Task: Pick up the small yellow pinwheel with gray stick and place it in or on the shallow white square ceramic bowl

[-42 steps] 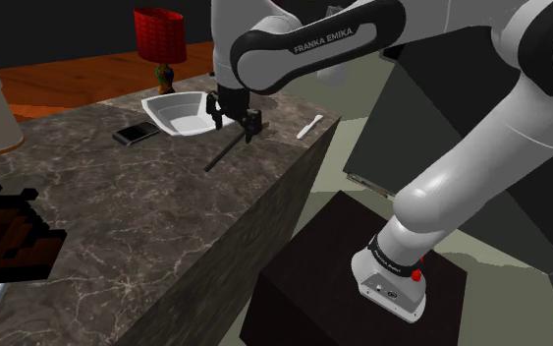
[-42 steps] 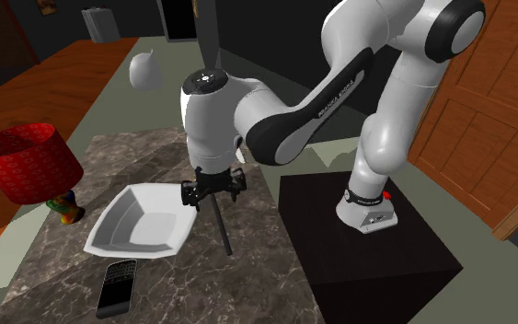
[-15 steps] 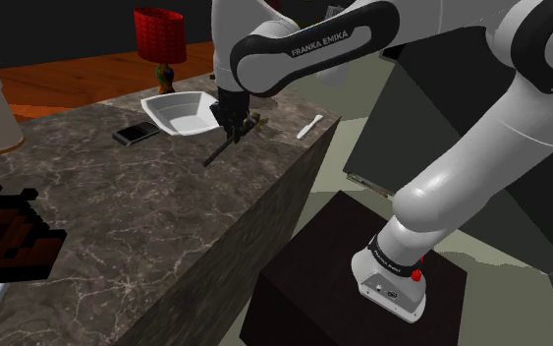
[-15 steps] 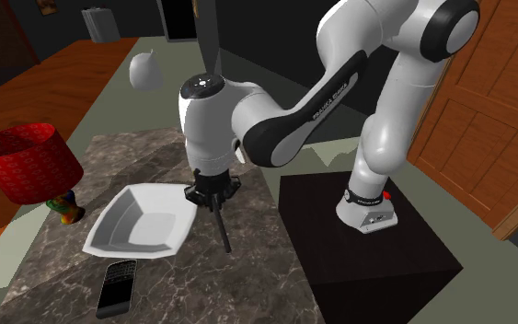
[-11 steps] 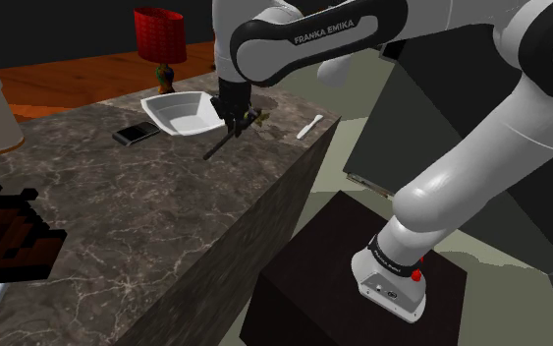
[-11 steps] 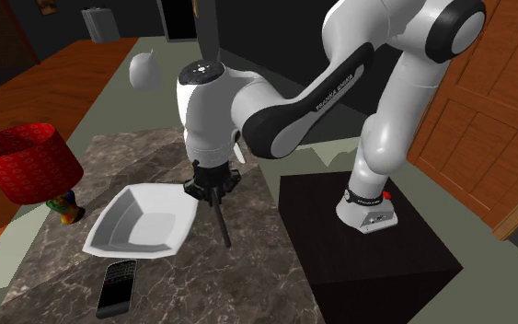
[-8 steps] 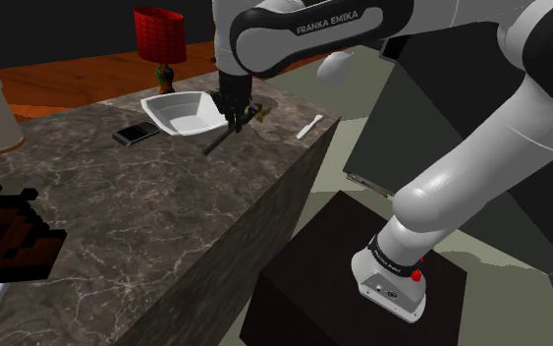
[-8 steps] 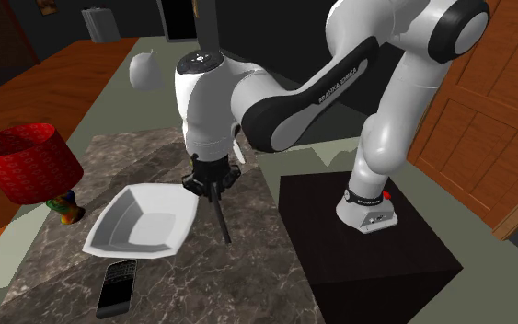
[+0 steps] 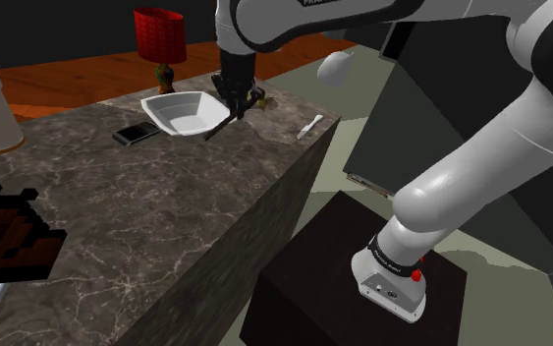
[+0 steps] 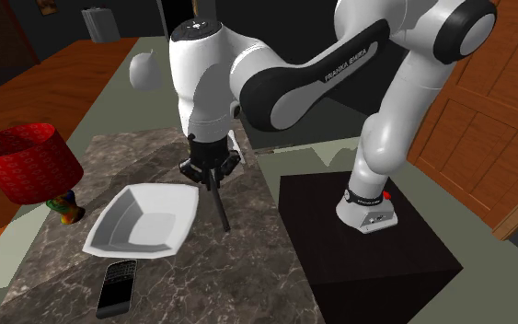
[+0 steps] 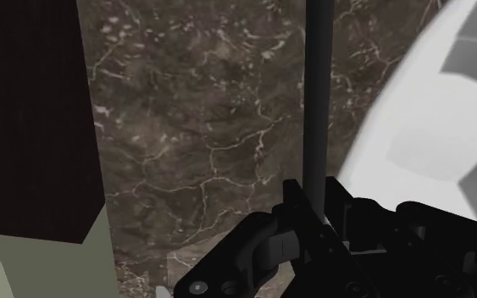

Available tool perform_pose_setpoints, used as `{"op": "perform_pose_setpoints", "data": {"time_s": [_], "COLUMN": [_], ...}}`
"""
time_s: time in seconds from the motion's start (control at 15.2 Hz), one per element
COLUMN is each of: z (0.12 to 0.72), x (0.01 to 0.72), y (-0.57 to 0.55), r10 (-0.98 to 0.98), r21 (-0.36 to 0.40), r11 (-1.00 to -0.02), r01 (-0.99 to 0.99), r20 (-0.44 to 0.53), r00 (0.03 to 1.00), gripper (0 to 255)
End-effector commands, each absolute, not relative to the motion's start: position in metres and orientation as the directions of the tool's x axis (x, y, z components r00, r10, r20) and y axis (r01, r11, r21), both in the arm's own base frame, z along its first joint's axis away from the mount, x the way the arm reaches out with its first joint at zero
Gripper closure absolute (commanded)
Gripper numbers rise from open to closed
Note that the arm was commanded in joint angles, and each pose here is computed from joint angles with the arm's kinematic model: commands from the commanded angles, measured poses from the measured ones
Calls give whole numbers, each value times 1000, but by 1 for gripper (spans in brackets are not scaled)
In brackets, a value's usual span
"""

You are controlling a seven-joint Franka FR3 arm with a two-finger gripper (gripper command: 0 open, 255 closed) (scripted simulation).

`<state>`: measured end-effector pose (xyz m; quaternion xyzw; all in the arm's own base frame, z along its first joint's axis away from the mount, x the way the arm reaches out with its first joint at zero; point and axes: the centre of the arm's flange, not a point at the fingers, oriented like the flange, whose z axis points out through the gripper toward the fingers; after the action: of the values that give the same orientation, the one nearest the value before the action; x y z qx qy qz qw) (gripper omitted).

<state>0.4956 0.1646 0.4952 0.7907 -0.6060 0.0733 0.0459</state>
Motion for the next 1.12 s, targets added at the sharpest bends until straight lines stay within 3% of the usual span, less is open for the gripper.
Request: {"op": "perform_pose_setpoints", "data": {"time_s": [0.0, 0.26, 1.06], "z": [506, 524, 541], "x": [496, 496, 650], "y": [165, 165, 216], "r10": [-952, -952, -952], "r21": [-16, -16, -16], "r11": [-261, -261, -261], "r01": [-965, -965, -965], "r20": [172, 172, 172], "r00": [255, 255, 255], "gripper": [255, 255, 255]}}
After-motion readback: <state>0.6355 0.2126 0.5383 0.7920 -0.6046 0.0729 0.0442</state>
